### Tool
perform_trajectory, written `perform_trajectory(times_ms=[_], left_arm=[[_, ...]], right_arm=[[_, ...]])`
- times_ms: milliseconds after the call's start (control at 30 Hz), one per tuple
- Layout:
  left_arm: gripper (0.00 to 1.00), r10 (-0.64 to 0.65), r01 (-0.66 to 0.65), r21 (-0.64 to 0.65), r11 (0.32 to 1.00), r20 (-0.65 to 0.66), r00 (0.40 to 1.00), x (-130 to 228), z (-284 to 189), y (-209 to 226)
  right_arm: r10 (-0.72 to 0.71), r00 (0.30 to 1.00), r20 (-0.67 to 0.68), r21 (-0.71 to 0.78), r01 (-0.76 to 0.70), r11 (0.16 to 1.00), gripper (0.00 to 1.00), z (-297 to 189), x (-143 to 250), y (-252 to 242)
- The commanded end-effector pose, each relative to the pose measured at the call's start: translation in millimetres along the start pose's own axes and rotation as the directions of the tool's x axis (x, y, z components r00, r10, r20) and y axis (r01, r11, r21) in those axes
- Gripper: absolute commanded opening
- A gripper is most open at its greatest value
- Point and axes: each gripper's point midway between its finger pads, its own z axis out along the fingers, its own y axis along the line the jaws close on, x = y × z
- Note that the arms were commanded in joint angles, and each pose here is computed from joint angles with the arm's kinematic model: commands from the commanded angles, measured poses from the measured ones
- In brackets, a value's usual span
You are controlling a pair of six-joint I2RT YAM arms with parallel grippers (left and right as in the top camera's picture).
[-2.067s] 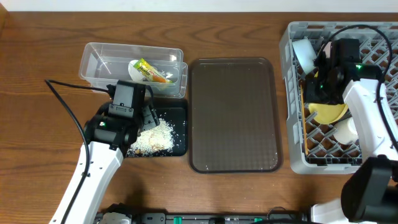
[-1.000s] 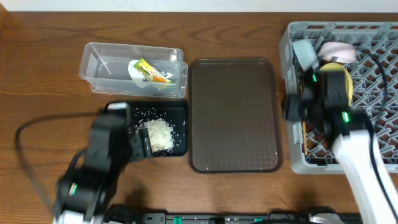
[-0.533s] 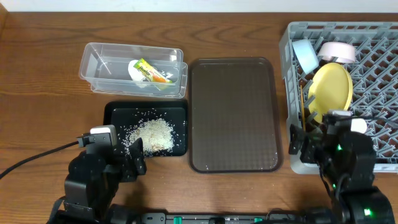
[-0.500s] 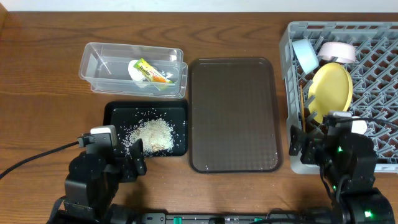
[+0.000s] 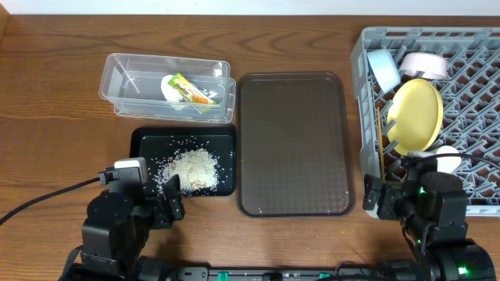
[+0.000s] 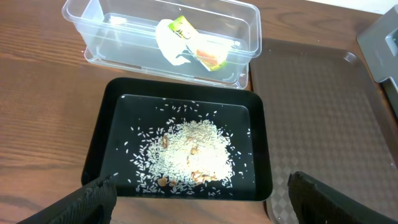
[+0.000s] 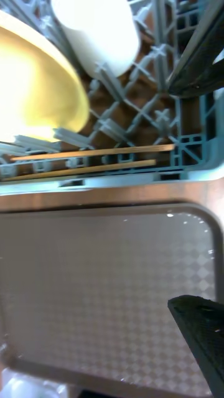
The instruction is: Sort waste into correct bins and load items into the dishwasher rack
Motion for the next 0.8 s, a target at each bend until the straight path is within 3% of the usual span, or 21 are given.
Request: perform_trajectory(times_ms=[0,133,267,367,500,667,767], left_arm=[[0.90,0.004,-0.004,-0.005,1.000,-0.003,1.000,1.4,0.6,1.3],[0.91,0.004,-0.004,-0.005,1.000,-0.003,1.000,1.4,0.6,1.3],[0.90,0.004,-0.004,-0.005,1.000,-0.003,1.000,1.4,0.6,1.3],[0.91,0.004,-0.004,-0.005,1.000,-0.003,1.000,1.4,0.6,1.3],[0.91,0.004,-0.004,-0.005,1.000,-0.003,1.000,1.4,0.6,1.3],[0.91,0.004,-0.004,-0.005,1.000,-0.003,1.000,1.4,0.6,1.3],[0.91,0.004,-0.004,-0.005,1.000,-0.003,1.000,1.4,0.6,1.3]], right_arm=[[-0.006,1.000,-0.013,0.021,0.006,1.000,0.99,1.0,4.7,-3.0],[-0.003,0.997,0.074,0.007,0.003,1.000,0.99,-2.9,-10.2,-0.8],[-0.006,0.963,0.269,-0.031,0.015,0.999,0.99,-9.2,-33.1,3.9],[0.013,0.896,0.444,-0.068,0.019,0.997,0.99,-11.6,-40.3,5.4],[0.035,0.813,0.581,-0.099,0.029,0.995,0.99,-9.6,-40.6,5.5],[0.053,0.736,0.675,-0.110,0.030,0.993,0.99,2.9,-41.6,2.5],[-0.008,0.695,0.719,-0.079,0.093,0.992,0.99,11.2,-43.2,5.5]])
